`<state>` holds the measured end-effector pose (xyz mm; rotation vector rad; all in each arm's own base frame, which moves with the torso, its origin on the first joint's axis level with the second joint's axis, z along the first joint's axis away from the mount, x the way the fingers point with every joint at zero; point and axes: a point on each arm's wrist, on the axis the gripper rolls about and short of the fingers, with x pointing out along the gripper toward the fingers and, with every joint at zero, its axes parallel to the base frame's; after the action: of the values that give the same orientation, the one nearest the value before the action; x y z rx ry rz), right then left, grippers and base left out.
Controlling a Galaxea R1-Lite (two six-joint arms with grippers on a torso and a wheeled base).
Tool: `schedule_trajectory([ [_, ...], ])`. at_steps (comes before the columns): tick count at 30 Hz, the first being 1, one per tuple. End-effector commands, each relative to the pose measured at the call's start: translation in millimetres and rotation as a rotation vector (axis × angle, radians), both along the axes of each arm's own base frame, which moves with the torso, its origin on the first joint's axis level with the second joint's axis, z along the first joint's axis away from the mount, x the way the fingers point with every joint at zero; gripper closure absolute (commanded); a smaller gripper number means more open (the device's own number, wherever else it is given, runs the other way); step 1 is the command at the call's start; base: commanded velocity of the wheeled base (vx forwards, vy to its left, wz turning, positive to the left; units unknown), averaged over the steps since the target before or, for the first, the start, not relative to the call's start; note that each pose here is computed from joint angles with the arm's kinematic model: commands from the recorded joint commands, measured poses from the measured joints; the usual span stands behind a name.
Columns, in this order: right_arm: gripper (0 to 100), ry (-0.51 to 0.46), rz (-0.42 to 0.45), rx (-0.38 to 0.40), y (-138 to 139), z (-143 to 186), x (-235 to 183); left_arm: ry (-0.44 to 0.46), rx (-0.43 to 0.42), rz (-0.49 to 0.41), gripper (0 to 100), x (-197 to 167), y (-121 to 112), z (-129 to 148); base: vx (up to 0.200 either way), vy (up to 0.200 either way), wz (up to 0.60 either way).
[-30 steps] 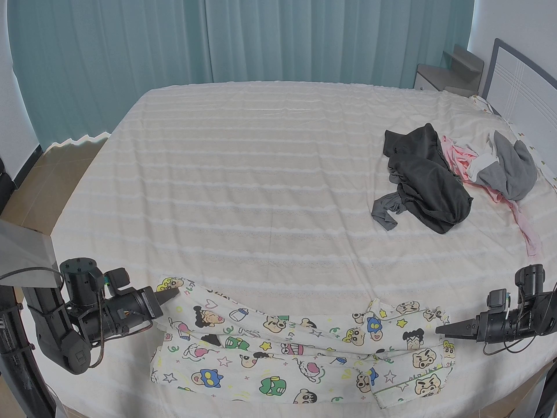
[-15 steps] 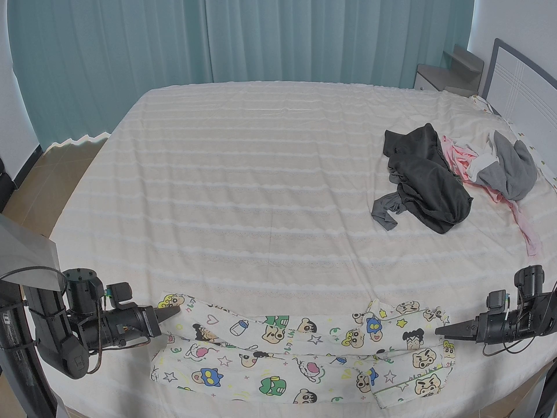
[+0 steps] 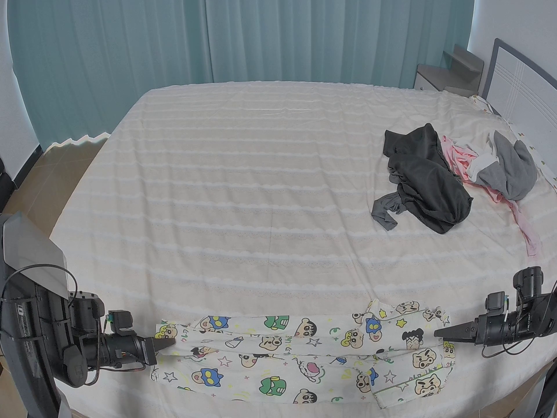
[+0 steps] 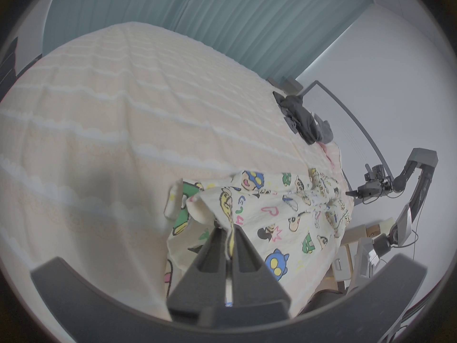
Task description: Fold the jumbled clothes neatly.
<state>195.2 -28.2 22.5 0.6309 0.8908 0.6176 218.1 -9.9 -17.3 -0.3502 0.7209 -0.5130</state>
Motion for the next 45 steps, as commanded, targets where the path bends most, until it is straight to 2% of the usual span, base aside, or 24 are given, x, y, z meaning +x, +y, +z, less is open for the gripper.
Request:
schedule_trajectory([
  [1, 0, 0.005, 0.005, 0.007, 1, -1, -1, 0.071, 0.007, -0.007, 100, -6, 0, -13, 0.000, 0.000, 0.00],
  [12, 0, 0.010, 0.024, -0.004, 1, -7, -1, 0.090, 0.000, 0.002, 100, -6, 1, -16, 0.000, 0.000, 0.00],
  [13, 0, 0.010, 0.023, -0.004, 1, -7, -1, 0.090, 0.000, 0.004, 0, -6, 1, -16, 0.000, 0.000, 0.00],
  [21, 0, -0.001, 0.017, -0.005, 0, -5, -1, 0.094, 0.000, 0.009, 0, -6, 2, -17, 0.000, 0.000, 0.00],
  [25, 0, -0.040, -0.006, -0.014, -4, 3, 0, 0.106, -0.043, 0.083, 0, -6, 12, -13, 0.000, 0.000, 0.00],
  [29, 0, -0.096, -0.030, -0.020, -6, 18, 4, 0.091, -0.190, 0.169, 0, -5, 29, 5, 0.000, 0.000, 0.00],
  [30, 0, -0.097, -0.033, -0.017, -6, 19, 5, 0.090, -0.206, 0.176, 0, -5, 30, 7, 0.000, 0.000, 0.00],
  [31, 0, -0.098, -0.042, -0.001, -4, 25, 9, 0.095, -0.273, 0.203, 0, -6, 35, 15, 0.000, 0.000, 0.00],
  [34, 0, -0.078, -0.026, 0.059, 14, 42, 24, 0.108, -0.407, 0.280, 0, -7, 45, 31, 0.000, 0.000, 0.00],
  [36, 0, -0.077, -0.026, 0.061, 15, 43, 26, 0.112, -0.417, 0.285, 0, -7, 46, 32, 0.000, 0.000, 0.00],
  [37, 0, -0.046, -0.045, 0.070, 32, 53, 40, 0.148, -0.492, 0.310, 0, -8, 48, 36, 0.000, 0.000, 0.00],
  [38, 0, -0.031, -0.052, 0.059, 43, 54, 46, 0.155, -0.511, 0.315, 0, -8, 48, 37, 0.000, 0.000, 0.00],
  [41, 0, 0.024, -0.087, 0.011, 71, 49, 59, 0.166, -0.533, 0.308, 0, -9, 48, 39, 0.000, 0.000, 0.00],
  [45, 0, 0.081, -0.047, -0.013, 93, 33, 69, 0.176, -0.537, 0.308, 0, -10, 48, 37, 0.000, 0.000, 0.00],
])
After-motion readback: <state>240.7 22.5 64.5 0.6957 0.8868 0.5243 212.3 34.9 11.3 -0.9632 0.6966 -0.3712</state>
